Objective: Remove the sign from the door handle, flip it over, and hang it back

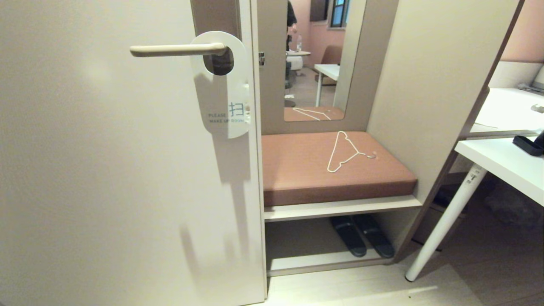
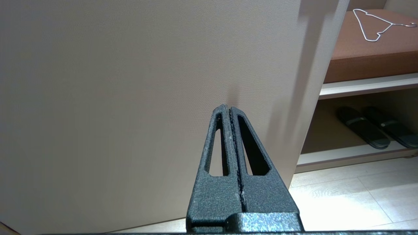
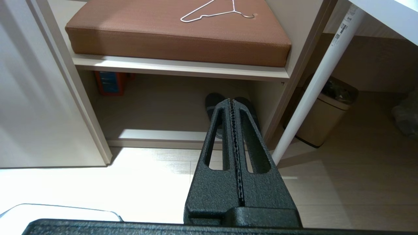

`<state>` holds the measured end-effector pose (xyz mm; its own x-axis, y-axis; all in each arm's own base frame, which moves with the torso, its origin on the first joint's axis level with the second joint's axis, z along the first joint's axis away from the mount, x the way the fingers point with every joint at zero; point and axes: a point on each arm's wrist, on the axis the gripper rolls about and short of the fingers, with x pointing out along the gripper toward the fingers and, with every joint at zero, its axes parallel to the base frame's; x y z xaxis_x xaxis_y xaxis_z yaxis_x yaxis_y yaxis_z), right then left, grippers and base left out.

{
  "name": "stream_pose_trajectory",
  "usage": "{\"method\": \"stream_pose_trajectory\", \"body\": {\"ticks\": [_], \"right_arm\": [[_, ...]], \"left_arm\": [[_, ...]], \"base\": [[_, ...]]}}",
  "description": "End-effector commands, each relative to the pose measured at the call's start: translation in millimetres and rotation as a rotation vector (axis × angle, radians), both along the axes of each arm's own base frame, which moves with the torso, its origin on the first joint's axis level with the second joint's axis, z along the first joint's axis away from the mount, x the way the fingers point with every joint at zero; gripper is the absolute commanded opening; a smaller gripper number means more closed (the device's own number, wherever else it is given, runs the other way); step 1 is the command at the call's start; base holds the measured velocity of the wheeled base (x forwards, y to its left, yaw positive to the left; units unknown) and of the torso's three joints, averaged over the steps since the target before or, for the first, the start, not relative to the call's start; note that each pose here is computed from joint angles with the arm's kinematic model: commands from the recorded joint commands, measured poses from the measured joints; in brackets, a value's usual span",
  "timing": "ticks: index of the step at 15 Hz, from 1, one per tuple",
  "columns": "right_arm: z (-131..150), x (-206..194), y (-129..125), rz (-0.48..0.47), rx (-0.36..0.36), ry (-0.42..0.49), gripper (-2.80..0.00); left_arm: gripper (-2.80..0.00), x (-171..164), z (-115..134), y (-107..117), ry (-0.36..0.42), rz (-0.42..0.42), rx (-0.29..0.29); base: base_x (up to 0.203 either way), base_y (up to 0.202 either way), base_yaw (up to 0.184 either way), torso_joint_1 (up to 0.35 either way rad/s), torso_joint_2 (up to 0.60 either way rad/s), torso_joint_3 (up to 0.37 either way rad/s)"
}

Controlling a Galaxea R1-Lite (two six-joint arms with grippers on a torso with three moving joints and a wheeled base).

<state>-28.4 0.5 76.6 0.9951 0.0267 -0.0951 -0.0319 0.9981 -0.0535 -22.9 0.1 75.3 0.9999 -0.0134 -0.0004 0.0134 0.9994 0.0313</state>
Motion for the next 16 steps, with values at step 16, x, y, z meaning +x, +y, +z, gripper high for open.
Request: {"method": "stream_pose_trajectory", "body": {"ticks": [16], "right_arm": [[-0.2, 0.0, 0.0, 0.001, 0.001, 0.001, -2.8]], "left_arm": [[-2.8, 0.1, 0.0, 0.0, 0.001, 0.0, -0.001]], "base": [[0.0, 0.0, 0.0, 0.0, 0.0, 0.0]]}}
